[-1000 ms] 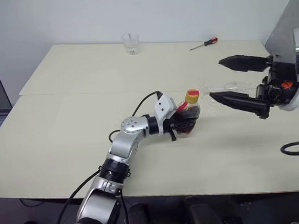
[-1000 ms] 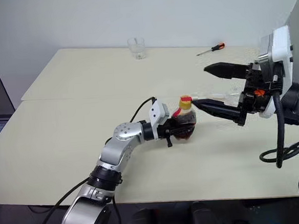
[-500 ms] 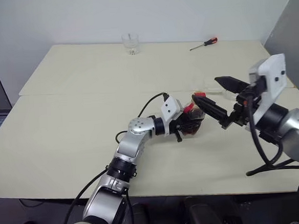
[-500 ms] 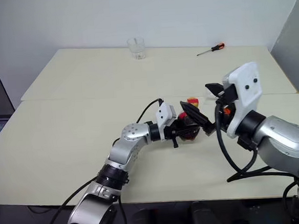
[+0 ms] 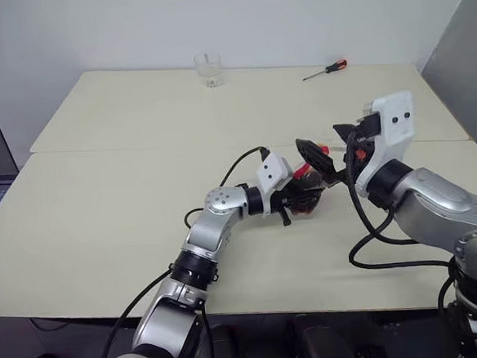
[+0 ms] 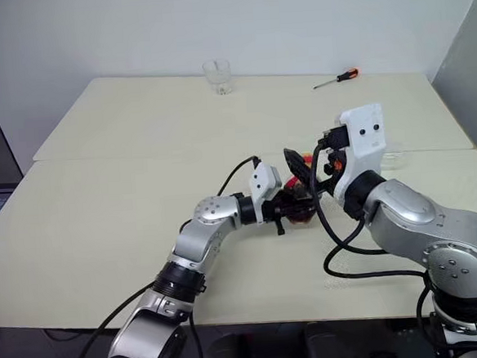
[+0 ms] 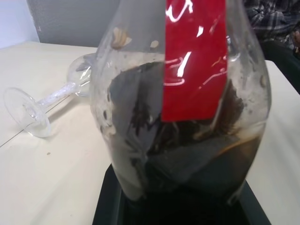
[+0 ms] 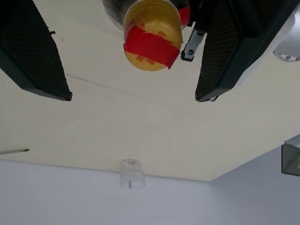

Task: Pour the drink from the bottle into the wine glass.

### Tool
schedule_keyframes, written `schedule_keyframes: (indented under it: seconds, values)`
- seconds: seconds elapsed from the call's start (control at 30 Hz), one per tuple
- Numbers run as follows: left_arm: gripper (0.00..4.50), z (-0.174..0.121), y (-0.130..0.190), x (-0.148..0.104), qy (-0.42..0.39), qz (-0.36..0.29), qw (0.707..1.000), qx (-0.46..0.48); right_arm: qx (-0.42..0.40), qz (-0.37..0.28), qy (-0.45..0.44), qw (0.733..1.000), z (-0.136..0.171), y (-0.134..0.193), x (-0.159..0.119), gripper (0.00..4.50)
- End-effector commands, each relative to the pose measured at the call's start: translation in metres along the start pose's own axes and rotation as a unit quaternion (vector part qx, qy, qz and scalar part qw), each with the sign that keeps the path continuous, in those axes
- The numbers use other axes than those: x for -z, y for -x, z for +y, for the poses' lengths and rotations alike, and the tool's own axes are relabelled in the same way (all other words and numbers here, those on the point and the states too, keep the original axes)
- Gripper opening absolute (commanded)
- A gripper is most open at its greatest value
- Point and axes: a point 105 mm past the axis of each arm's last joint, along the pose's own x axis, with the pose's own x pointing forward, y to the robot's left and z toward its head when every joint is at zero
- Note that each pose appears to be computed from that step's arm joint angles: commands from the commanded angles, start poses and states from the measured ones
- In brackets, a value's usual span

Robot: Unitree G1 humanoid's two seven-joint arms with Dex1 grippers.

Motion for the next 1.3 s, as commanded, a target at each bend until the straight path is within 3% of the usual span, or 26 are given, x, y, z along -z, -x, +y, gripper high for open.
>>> schedule_keyframes:
  seconds: [0.03,0.47,1.3]
  values:
    - [0.77,0.000,-0.001,-0.019,-0.032,-0.025,0.999,0.001,0.008,-0.023,-0.008,1.000,-0.001,-0.005,-0.006,4.50]
    - [0.77,0.001,0.000,-0.020,-0.036,-0.025,0.999,-0.003,0.044,-0.031,-0.006,0.999,-0.013,-0.014,-0.004,4.50]
    - [0.76,0.006,0.002,-0.020,-0.039,-0.020,0.999,-0.006,0.069,-0.002,0.016,0.997,-0.044,0.041,0.008,4.50]
